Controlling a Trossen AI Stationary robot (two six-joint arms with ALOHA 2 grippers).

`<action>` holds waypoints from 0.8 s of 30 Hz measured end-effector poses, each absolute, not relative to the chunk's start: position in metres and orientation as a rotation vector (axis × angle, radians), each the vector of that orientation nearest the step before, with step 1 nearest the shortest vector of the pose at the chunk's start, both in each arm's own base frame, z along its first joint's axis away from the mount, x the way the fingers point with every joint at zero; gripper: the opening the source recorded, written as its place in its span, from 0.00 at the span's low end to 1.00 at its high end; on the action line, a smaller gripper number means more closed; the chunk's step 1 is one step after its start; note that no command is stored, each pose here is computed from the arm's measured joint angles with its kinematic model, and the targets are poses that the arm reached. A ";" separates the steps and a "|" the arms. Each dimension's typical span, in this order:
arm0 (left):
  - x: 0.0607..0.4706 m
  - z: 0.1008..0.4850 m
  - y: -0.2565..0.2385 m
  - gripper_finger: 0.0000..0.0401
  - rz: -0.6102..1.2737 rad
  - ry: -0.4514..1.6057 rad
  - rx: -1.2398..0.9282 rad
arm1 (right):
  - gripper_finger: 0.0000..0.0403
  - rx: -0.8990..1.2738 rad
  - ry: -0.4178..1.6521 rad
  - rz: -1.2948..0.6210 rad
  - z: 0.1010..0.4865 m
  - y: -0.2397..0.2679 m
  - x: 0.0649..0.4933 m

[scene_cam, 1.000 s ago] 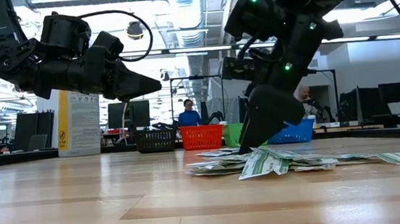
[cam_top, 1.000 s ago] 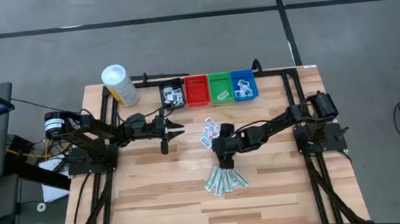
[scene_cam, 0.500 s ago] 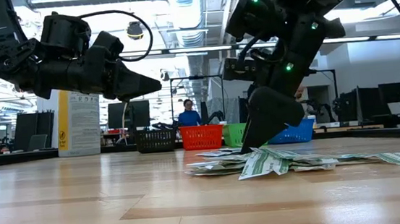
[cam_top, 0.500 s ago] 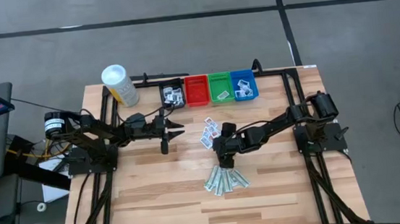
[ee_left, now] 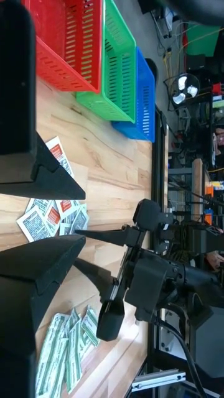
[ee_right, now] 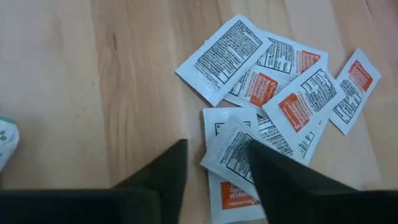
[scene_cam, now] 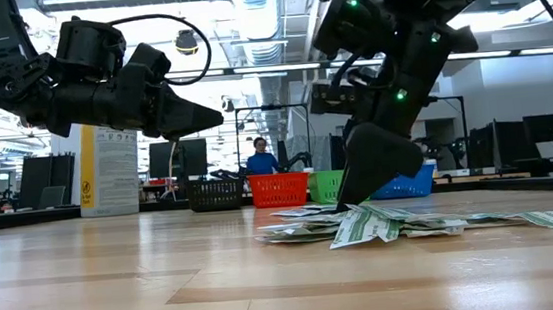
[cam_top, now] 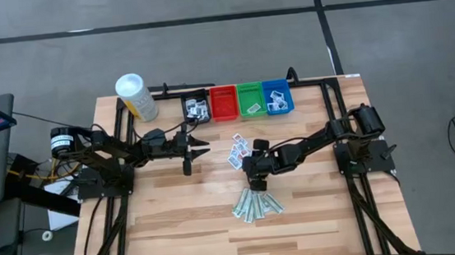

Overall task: Pick & Place First Aid Supplies
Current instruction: Put the orange ointment pack into the green bin

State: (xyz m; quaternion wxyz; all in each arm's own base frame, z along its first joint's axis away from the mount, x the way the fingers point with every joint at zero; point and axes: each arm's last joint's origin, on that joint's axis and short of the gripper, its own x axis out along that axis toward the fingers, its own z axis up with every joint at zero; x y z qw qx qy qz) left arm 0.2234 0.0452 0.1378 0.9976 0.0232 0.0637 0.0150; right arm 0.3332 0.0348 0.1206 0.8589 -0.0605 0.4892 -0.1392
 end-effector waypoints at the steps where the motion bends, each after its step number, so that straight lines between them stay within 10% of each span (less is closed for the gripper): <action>1: 0.223 0.138 0.045 0.25 0.030 0.128 0.046 | 0.36 -0.127 1.028 -0.293 0.121 0.035 0.333; 10: 0.223 0.138 0.045 0.25 0.030 0.128 0.044 | 0.02 -0.128 1.024 -0.293 0.121 0.035 0.333; 24: 0.223 0.138 0.045 0.25 0.030 0.128 0.046 | 0.00 -0.182 1.074 -0.290 0.148 0.036 0.347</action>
